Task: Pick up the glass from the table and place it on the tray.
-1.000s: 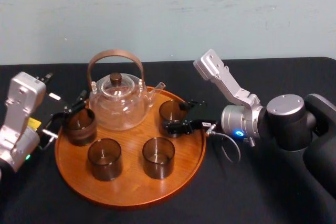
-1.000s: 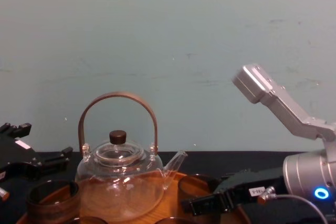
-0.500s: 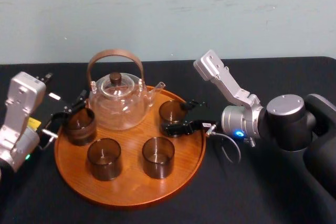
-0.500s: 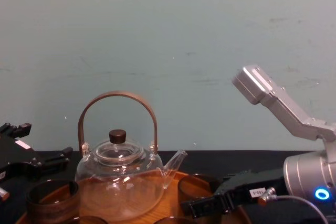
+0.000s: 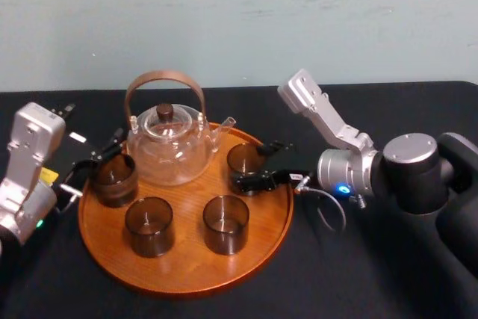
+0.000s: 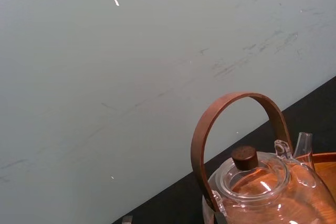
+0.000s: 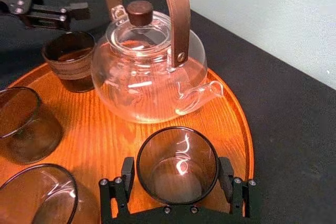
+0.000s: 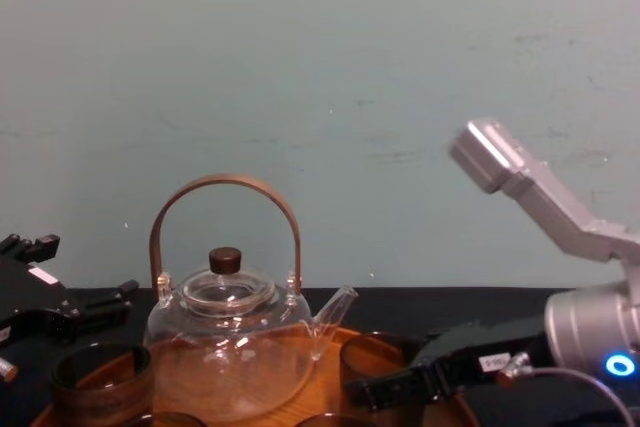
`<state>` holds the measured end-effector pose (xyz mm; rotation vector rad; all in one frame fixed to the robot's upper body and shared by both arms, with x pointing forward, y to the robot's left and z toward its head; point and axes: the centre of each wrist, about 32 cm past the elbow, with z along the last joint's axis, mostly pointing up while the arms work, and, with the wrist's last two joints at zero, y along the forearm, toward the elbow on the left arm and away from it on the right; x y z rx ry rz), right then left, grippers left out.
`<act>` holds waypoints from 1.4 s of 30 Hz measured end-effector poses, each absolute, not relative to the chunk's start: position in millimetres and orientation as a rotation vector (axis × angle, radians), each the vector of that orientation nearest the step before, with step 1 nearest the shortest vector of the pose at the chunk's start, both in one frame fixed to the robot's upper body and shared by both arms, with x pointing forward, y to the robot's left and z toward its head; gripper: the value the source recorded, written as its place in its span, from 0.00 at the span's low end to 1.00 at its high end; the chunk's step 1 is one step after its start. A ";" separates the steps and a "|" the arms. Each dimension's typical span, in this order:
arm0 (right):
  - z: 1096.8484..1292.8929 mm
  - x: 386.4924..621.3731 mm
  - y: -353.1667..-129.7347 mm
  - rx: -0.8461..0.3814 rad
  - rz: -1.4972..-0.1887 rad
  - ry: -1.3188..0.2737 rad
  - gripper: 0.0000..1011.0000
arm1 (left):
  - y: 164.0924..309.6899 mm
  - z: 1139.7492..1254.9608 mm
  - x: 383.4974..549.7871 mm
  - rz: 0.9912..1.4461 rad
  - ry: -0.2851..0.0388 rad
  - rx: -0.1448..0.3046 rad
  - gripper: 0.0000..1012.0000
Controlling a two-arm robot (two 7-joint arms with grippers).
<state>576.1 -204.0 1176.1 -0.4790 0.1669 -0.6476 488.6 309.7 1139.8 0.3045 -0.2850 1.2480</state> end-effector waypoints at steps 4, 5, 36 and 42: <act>1180.0 570.4 -212.8 -0.475 -0.632 0.164 0.99 | 309.7 1139.8 488.6 1.248 -0.285 0.304 0.99; 1180.9 569.2 -214.3 -0.475 -0.630 0.163 0.99 | 309.7 1139.8 488.6 1.248 -0.285 0.305 0.99; 1215.0 508.6 -293.4 -0.312 -0.719 0.042 0.99 | 309.7 1139.8 488.6 1.248 -0.285 0.304 0.99; 1211.5 502.5 -294.6 -0.240 -0.834 0.044 0.99 | 309.7 1139.8 488.6 1.248 -0.285 0.304 0.99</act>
